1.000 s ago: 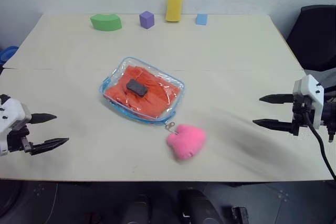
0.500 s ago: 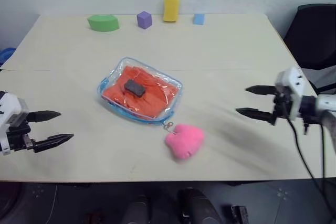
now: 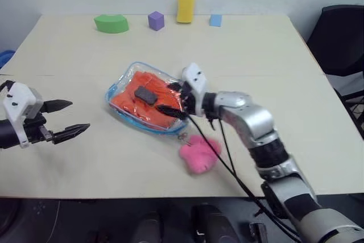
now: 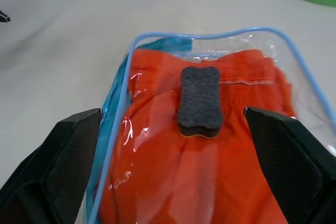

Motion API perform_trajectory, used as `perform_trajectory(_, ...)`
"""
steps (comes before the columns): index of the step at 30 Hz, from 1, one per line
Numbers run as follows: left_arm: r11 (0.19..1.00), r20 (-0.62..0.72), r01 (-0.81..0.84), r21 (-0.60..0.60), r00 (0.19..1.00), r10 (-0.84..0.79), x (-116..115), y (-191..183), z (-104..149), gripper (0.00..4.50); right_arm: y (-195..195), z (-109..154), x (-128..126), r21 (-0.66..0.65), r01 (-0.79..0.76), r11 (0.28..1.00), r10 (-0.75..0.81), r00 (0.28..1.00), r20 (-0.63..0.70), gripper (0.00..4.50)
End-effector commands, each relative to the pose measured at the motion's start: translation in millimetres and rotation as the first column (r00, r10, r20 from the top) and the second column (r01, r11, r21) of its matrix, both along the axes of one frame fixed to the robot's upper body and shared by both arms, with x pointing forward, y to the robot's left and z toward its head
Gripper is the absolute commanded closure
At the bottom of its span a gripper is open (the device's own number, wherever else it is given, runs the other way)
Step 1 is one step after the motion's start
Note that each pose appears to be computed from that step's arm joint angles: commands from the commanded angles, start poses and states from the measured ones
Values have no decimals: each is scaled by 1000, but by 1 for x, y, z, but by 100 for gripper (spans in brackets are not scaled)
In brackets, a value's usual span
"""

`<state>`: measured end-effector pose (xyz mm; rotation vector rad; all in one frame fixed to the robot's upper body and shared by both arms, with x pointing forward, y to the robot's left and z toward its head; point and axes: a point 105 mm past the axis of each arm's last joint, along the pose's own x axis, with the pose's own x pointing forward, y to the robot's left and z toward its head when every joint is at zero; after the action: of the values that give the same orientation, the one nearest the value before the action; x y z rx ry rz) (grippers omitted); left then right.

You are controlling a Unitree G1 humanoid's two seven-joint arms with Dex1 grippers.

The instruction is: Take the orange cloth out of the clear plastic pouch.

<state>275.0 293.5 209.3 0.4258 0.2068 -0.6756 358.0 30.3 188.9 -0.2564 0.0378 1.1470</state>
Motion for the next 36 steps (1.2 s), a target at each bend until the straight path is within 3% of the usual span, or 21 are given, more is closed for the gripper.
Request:
perform_trajectory(1,1000,51,10,9,999,-10,5,-4,10,1,12,4,11,-22,21,1000,-20,997,69,0)
perform_trajectory(8,998,59,51,27,997,-53,12,-15,9,1,27,0,28,-38,57,998,-54,997,64,0)
perform_trajectory(23,997,70,63,34,995,-65,15,-21,9,1,62,-27,32,-40,65,997,-66,998,-21,0)
perform_trajectory(32,998,72,56,36,996,-58,14,-21,8,0,63,-24,37,-24,83,996,-83,996,-7,292)
perform_trajectory(34,998,71,57,34,996,-59,15,-21,7,0,63,-24,36,-24,73,997,-73,997,-2,327)
perform_trajectory(36,998,71,61,31,995,-63,15,-23,6,0,60,-19,37,-16,67,998,-67,998,14,327)
